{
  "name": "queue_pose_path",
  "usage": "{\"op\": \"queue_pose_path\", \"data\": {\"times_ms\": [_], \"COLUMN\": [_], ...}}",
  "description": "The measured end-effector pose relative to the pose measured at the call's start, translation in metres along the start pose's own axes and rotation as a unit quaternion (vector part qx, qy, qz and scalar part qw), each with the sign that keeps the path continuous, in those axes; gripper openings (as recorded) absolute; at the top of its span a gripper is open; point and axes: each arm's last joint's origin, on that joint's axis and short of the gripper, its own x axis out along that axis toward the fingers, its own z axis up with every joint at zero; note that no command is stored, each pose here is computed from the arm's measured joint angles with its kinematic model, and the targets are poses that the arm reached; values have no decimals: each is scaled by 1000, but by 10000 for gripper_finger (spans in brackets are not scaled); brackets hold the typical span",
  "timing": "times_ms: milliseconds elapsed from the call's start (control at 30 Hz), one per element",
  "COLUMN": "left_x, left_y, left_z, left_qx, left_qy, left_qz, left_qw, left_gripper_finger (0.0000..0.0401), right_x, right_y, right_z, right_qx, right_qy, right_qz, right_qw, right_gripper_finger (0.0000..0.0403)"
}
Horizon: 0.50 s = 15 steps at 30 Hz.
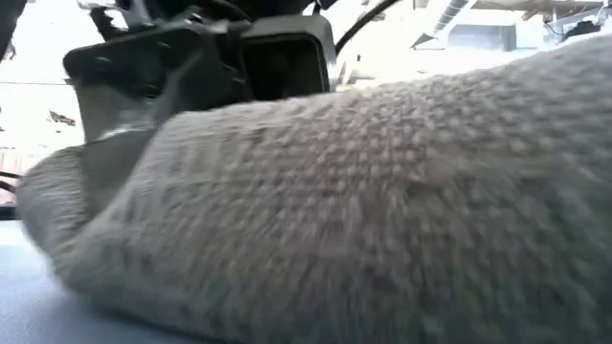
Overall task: Roll towel
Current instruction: Roll the gray towel
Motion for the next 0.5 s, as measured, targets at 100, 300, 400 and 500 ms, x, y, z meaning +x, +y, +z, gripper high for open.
{"op": "queue_pose_path", "data": {"times_ms": [100, 300, 400, 500], "left_x": [-6, -15, -18, -19], "left_y": [7, 17, 20, 22], "left_z": [3, 4, 3, 1], "left_qx": [-24, -66, -81, -95], "left_qy": [2, 18, 28, 38], "left_qz": [-7, -34, -36, -36], "left_qw": [1000, 997, 996, 994], "left_gripper_finger": [40, 42, 42, 42], "right_x": [5, 9, 13, 24], "right_y": [9, 2, -1, -4], "right_z": [4, 9, 11, 9], "right_qx": [-76, -122, -126, -132], "right_qy": [-36, -66, -80, -77], "right_qz": [42, -3, -17, -26], "right_qw": [996, 990, 989, 988], "right_gripper_finger": [151, 148, 142, 139]}}
